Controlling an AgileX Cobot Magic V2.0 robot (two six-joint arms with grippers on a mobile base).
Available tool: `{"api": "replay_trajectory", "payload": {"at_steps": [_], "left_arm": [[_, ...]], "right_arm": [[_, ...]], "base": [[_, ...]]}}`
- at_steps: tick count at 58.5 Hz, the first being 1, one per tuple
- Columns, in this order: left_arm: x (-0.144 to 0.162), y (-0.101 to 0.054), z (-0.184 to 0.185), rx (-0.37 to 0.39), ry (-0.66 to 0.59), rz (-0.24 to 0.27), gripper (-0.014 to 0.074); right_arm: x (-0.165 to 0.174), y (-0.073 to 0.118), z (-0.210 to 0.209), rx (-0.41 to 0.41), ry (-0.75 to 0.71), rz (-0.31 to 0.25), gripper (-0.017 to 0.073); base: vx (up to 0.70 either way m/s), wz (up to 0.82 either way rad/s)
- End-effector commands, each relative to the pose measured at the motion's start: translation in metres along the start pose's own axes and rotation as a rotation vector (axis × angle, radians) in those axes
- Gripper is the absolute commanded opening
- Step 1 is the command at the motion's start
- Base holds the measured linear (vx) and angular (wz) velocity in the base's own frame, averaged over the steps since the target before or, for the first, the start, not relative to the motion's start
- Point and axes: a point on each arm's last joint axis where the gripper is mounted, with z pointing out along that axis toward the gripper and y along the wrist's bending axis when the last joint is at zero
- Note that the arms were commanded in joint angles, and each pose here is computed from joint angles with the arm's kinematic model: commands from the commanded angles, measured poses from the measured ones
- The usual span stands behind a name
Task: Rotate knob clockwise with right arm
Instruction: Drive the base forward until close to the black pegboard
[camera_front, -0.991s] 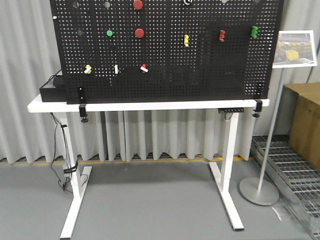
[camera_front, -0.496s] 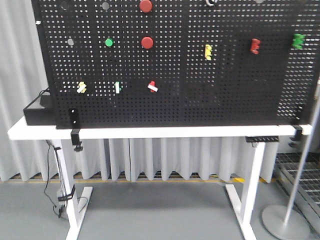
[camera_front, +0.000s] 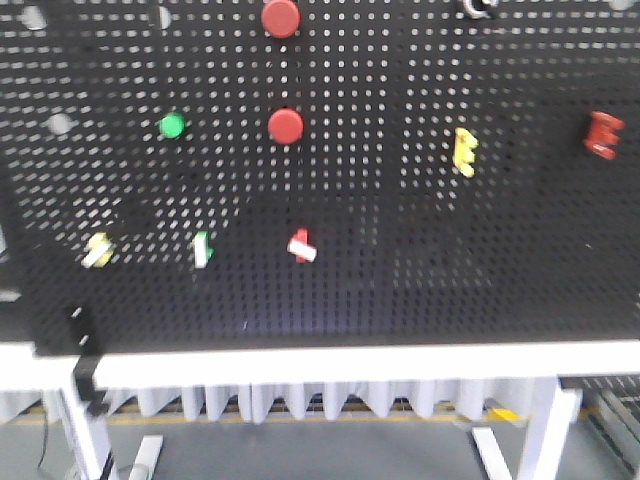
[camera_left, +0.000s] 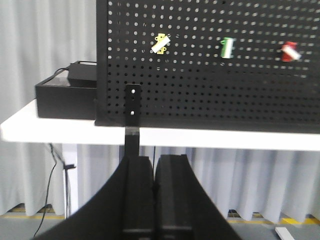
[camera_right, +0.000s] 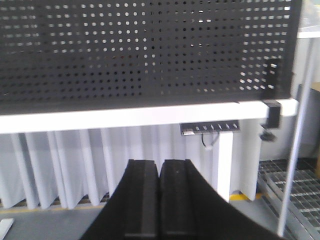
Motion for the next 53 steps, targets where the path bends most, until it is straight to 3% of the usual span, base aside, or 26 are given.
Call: {"api": "replay_trajectory", "payload": {"at_steps": [1,29,53], "left_arm": [[-0.003,0.0007,0.0002,-0.005,-0.069,-0.017,-0.0006],[-0.003,0.0007,0.0002,-0.005,-0.069,-0.017,-0.0006],[-0.003,0.0007,0.0002,-0.005,-0.069,-0.017,-0.0006]], "right_arm": [[-0.0066,-0.0003,-0.0008,0.006,-0.09,-0.009,-0.0009],[-0.0066,-0.0003,-0.0008,0.006,-0.09,-0.009,-0.0009],[-0.0066,-0.0003,-0.0008,0.006,-0.09,-0.009,-0.0009]], "base": [[0.46,0.0],[0.39,0.07],[0.21,0.03]]}}
